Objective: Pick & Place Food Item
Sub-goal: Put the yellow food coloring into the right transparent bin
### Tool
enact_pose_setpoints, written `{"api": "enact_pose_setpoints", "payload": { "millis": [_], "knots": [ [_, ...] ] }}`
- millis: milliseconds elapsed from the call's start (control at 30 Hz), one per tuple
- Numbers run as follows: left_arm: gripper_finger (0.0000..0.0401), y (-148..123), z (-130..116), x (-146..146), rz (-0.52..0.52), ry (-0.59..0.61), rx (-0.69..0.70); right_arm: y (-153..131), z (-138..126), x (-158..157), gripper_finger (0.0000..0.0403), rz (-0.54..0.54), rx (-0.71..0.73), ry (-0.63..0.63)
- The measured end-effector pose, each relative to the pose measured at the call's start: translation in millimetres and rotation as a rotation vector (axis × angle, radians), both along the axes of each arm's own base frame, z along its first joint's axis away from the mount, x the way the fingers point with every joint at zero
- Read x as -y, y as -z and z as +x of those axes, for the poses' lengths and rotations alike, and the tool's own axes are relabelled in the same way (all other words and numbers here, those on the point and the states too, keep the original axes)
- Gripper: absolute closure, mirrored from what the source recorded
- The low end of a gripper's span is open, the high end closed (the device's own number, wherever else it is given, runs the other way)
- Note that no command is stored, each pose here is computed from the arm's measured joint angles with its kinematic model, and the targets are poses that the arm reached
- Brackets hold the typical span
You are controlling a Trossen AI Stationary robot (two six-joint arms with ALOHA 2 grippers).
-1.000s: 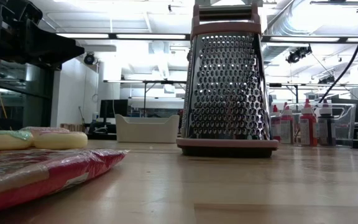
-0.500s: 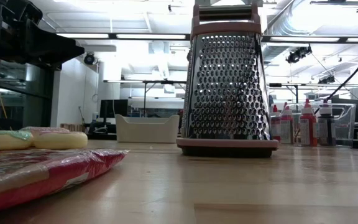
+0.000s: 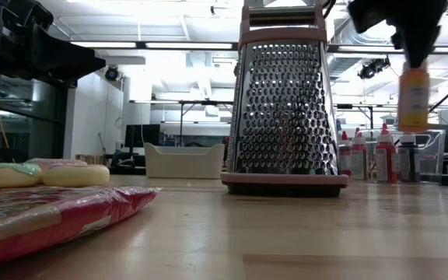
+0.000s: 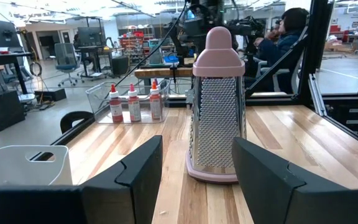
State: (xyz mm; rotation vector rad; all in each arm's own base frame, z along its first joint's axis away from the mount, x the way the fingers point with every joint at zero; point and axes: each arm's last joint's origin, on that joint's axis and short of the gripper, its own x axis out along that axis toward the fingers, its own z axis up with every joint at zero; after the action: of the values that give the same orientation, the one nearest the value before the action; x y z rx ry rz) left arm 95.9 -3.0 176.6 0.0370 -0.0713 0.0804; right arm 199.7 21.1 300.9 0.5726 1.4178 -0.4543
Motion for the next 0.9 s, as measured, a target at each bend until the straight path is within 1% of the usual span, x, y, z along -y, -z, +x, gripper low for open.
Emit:
{"api": "enact_pose_setpoints", "payload": {
  "millis": [333,600,767,900],
  "knots": [
    [0.0213,0,0,0,0.0,0.0,0.0,-1,4,59,0.0295,-0.007,0.076,0.077],
    [0.0213,0,0,0,0.0,0.0,0.0,-3,1,99,0.0296,-0.059,0.157,0.133],
    [0.0213,0,0,0,0.0,0.0,0.0,-4,-6,119,0.0296,-0.085,0.171,0.172],
    [0.0213,0,0,0,0.0,0.0,0.0,-12,-11,129,0.0296,-0.109,0.189,0.189]
  ]
}}
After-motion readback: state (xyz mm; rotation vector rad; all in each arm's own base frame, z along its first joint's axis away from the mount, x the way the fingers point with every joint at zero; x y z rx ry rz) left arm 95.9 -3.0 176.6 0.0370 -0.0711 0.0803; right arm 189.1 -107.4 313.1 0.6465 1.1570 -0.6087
